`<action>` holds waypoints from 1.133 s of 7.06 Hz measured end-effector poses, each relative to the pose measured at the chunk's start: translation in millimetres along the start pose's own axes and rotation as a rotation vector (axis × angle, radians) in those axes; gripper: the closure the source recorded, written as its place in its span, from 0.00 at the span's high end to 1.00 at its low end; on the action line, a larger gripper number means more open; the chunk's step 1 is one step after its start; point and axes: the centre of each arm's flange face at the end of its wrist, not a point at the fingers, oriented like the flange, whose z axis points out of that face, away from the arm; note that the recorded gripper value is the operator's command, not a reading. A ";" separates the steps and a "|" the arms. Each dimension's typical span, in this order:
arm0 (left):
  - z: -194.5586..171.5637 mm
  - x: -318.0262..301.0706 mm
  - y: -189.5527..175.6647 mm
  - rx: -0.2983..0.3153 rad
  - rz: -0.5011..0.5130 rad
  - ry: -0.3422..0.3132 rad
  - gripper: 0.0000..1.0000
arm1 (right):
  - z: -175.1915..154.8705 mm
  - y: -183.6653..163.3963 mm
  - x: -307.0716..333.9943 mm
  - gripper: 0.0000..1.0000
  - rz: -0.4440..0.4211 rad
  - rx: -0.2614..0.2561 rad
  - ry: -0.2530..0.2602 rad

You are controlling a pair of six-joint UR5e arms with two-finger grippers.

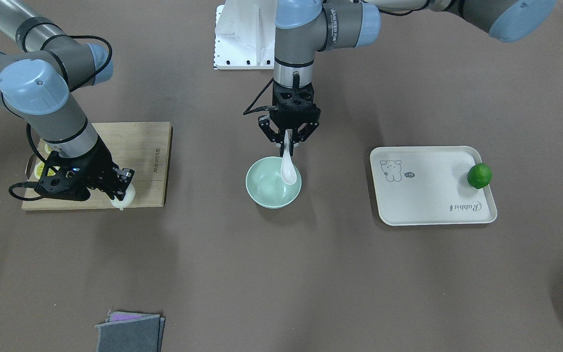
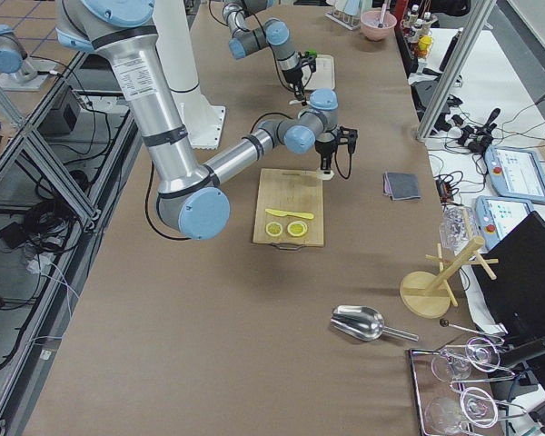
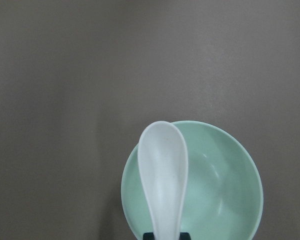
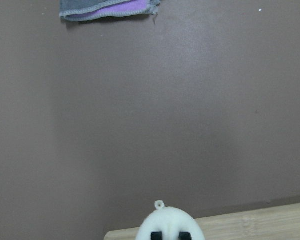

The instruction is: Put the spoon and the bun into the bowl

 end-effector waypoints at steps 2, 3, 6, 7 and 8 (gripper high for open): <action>8.0 11.3 -2.2 -0.006 0.000 -0.005 0.97 | -5.5 -3.6 -7.4 0.00 0.002 0.008 -0.012; 8.9 11.7 -2.2 -0.007 -0.001 -0.007 0.98 | -8.4 -4.9 -12.4 0.00 0.007 0.012 -0.018; -1.3 8.4 -2.7 -0.003 0.001 0.003 0.98 | -24.2 -8.5 -41.8 0.00 0.001 0.028 -0.059; -16.4 -3.9 -6.8 0.008 0.038 0.012 0.98 | -31.8 -6.5 -67.2 0.00 0.015 0.033 -0.086; -28.2 -33.0 -17.9 0.027 0.110 0.003 0.98 | -34.7 2.4 -98.6 0.00 0.029 0.039 -0.109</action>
